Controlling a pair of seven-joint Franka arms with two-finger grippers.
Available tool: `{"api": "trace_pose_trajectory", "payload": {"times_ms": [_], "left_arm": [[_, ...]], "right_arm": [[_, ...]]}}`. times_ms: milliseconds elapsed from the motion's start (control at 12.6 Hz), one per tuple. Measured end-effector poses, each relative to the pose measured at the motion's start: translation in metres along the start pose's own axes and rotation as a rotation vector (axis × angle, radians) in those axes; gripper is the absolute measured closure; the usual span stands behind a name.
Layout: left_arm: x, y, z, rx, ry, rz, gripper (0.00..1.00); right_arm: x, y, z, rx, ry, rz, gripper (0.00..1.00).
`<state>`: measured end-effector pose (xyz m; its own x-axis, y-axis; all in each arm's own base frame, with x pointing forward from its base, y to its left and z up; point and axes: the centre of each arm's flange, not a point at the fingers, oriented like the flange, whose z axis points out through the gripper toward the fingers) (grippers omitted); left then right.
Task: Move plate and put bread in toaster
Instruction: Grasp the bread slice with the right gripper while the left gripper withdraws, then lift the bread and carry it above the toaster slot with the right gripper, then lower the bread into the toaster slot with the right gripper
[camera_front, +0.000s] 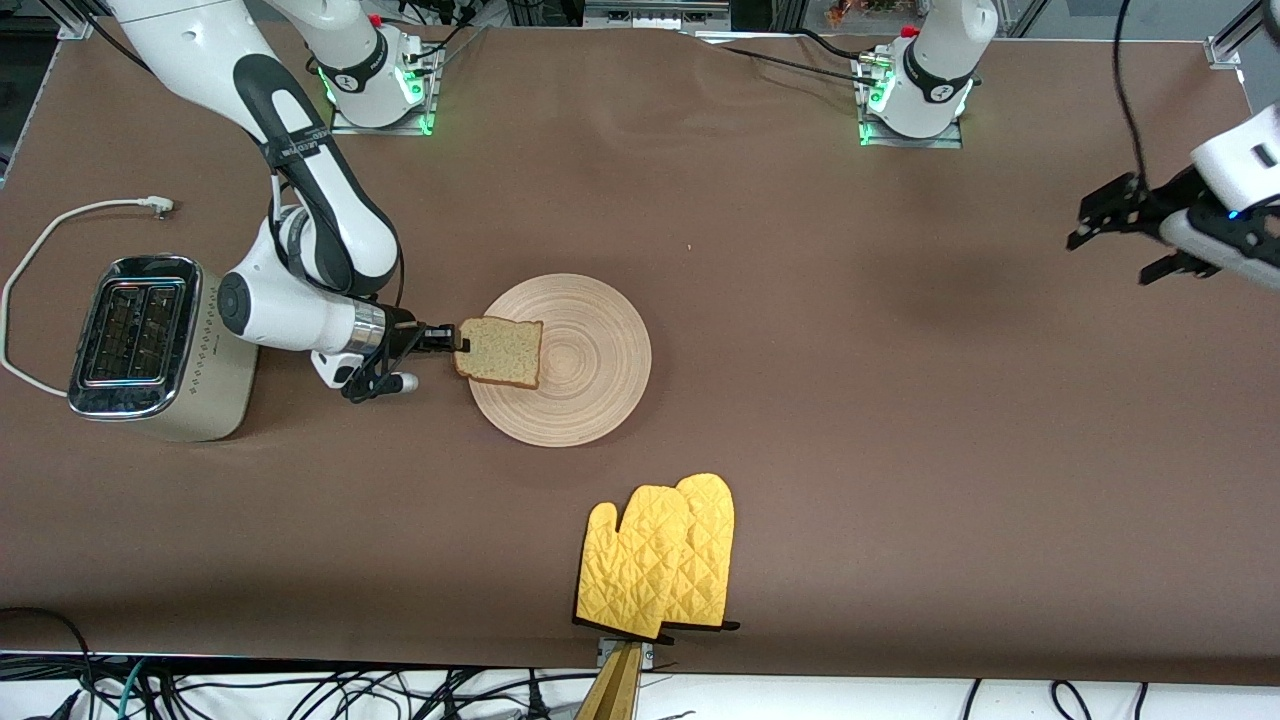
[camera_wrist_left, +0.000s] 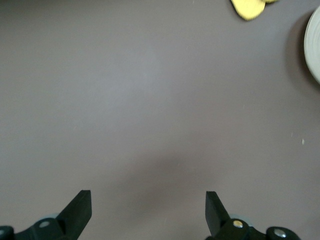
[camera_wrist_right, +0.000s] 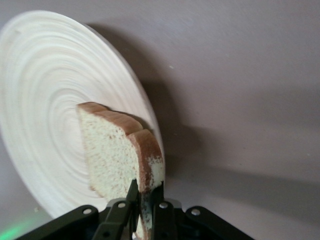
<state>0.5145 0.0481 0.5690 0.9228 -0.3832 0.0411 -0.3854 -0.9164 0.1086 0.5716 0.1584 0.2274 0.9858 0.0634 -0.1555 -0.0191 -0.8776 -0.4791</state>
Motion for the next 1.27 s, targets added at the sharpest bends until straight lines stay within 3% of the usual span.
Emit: {"api": "trace_pose_trajectory", "payload": {"times_ms": [159, 318, 715, 954, 1272], "left_arm": [[-0.004, 0.006, -0.029, 0.041, -0.051, 0.003, 0.0], [-0.003, 0.021, -0.049, 0.072, -0.091, -0.063, 0.0], [0.024, 0.069, -0.055, 0.111, -0.096, -0.456, 0.0], [0.038, 0.064, -0.051, 0.112, -0.095, -0.503, 0.0], [0.054, 0.049, -0.041, 0.109, -0.107, -0.527, 0.0]], "right_arm": [[0.015, -0.013, -0.043, 0.039, -0.032, -0.013, 0.92], [0.027, -0.01, -0.105, 0.02, -0.065, -0.043, 0.93], [0.028, 0.027, -0.231, -0.276, -0.154, -0.063, 0.93], [0.012, 0.065, -0.301, -0.461, -0.202, 0.019, 0.93], [-0.008, 0.096, -0.38, -0.628, -0.15, 0.09, 0.93]]}}
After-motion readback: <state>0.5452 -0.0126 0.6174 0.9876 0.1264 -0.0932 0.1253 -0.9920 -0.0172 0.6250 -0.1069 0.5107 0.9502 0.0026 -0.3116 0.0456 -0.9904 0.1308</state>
